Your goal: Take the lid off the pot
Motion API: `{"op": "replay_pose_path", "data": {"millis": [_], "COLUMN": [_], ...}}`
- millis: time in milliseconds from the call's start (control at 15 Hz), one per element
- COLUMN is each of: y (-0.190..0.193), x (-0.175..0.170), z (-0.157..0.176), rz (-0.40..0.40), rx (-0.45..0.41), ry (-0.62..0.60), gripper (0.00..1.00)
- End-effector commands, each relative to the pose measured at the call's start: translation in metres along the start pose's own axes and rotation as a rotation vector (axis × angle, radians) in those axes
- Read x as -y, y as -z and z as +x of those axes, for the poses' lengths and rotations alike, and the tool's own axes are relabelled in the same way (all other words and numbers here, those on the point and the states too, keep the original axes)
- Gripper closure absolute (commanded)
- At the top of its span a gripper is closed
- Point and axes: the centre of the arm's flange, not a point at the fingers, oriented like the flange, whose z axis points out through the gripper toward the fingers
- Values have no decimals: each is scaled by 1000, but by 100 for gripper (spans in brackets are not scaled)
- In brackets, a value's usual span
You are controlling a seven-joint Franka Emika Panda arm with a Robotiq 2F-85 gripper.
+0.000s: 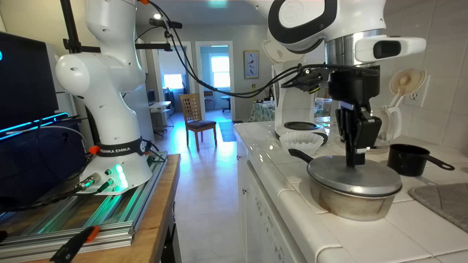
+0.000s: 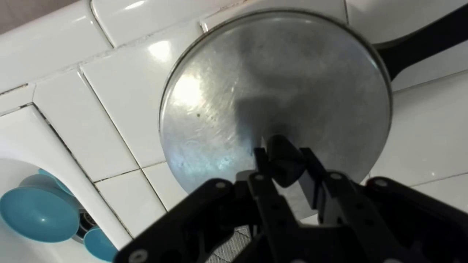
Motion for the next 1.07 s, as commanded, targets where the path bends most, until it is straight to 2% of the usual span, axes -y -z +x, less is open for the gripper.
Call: {"op": "replay_pose_path", "data": {"millis": [0, 667, 1000], "y": [8, 47, 72], "x": [0, -2, -21], "z": [-3, 8, 24], "rz": [-23, -24, -36], "rx": [15, -56, -119], "ry": [-27, -42, -81], "gripper": [94, 94, 94]}}
